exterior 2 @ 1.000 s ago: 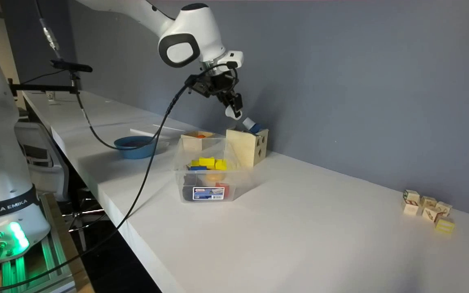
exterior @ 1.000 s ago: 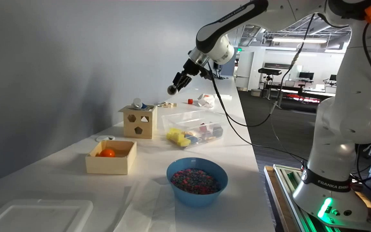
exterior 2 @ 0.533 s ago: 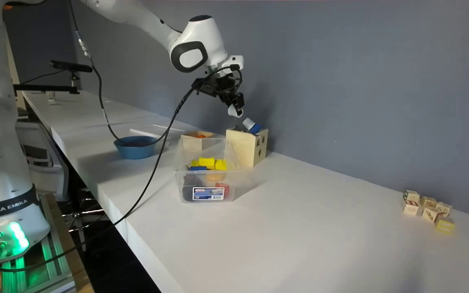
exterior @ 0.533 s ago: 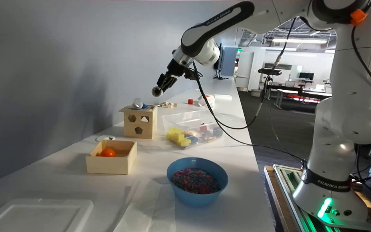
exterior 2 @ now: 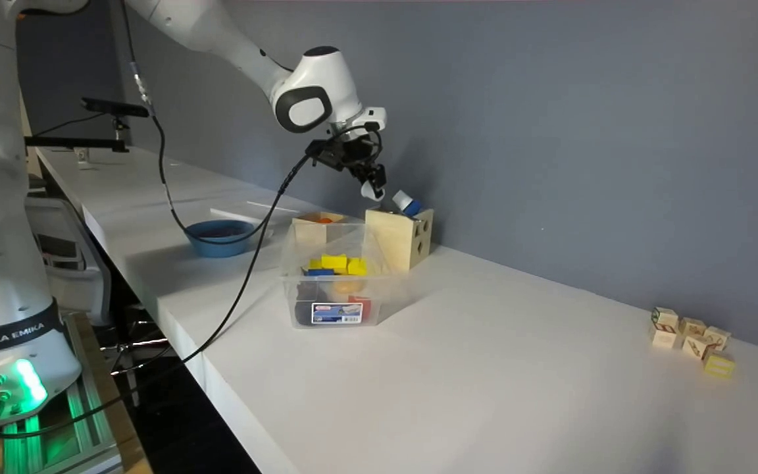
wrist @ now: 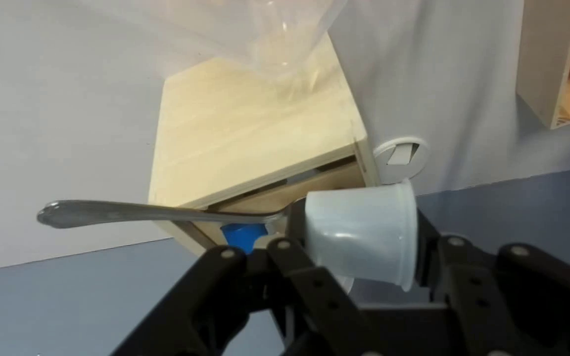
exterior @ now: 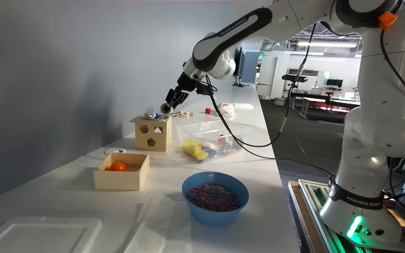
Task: Pick up the white caps from the bowl and place them in the box
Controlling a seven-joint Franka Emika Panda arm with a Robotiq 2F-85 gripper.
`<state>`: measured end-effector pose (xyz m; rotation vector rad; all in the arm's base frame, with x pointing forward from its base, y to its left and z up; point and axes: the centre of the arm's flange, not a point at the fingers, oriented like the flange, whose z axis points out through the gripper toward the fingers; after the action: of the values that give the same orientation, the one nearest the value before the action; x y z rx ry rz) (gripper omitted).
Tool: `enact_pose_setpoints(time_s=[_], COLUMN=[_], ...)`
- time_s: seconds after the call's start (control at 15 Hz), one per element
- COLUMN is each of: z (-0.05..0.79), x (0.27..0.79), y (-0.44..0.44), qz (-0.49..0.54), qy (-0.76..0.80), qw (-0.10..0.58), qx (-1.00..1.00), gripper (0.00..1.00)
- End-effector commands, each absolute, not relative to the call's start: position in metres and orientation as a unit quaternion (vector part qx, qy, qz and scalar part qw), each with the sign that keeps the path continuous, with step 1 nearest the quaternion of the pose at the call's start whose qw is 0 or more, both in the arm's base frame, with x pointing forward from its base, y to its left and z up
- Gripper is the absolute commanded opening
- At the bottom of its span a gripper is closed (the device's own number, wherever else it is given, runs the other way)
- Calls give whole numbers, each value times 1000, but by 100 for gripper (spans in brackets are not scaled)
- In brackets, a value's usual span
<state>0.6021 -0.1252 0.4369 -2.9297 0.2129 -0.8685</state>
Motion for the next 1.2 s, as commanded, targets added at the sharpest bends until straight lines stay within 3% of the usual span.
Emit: enact_pose_setpoints(time_s=[0.0,0.47,0.53,0.87,1.13], z=[419,402,401,413,448], x=[613,615,615,604,576], y=[-112,-109,-110,-115,-114], qz=[-315,-332,-333,-337,-360], qy=[96,134,140,156,147], qw=[26,-1,-5,-12,-16], qx=[-944,-934,-932,-928,-921], gripper=[24,24,70,99,100])
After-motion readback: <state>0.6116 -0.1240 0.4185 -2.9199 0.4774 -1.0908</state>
